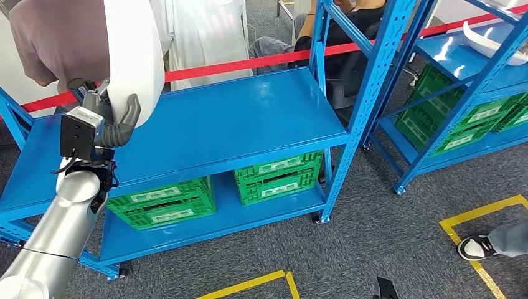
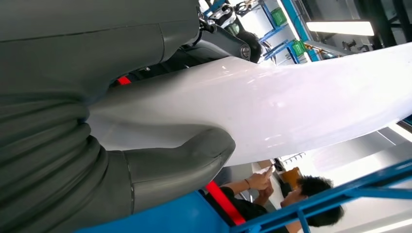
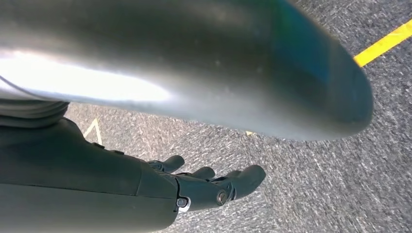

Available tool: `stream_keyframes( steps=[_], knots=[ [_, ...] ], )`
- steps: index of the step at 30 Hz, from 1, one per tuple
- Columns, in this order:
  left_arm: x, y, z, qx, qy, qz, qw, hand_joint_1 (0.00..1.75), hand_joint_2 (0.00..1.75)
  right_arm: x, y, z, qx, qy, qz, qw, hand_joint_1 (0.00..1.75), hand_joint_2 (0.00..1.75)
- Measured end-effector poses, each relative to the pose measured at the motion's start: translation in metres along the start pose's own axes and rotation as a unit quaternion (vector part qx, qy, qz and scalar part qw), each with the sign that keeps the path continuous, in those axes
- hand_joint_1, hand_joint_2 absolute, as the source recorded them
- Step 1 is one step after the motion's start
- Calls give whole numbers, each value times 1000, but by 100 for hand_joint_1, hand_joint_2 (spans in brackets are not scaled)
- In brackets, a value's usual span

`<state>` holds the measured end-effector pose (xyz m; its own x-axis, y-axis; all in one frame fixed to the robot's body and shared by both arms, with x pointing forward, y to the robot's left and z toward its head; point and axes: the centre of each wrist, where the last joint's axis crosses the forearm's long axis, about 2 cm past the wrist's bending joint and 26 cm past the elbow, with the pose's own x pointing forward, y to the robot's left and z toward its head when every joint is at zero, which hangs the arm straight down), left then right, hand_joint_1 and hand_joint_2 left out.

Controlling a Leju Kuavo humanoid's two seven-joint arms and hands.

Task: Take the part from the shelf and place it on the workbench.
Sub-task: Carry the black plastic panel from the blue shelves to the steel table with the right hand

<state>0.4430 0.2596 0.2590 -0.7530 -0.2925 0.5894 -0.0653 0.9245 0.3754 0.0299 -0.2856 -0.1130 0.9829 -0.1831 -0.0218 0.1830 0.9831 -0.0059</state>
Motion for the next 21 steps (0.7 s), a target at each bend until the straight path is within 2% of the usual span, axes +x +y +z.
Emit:
stream_keyframes(
  steps=[7, 21],
  knots=[
    [-3, 3, 9, -2, 6, -3, 1000, 175, 175, -1, 0, 0, 0, 2, -3, 1000, 0, 0],
    [2, 4, 2, 3, -8, 4, 1000, 175, 175, -4, 4, 0, 3, 3, -16, 1000, 0, 0]
  ],
)
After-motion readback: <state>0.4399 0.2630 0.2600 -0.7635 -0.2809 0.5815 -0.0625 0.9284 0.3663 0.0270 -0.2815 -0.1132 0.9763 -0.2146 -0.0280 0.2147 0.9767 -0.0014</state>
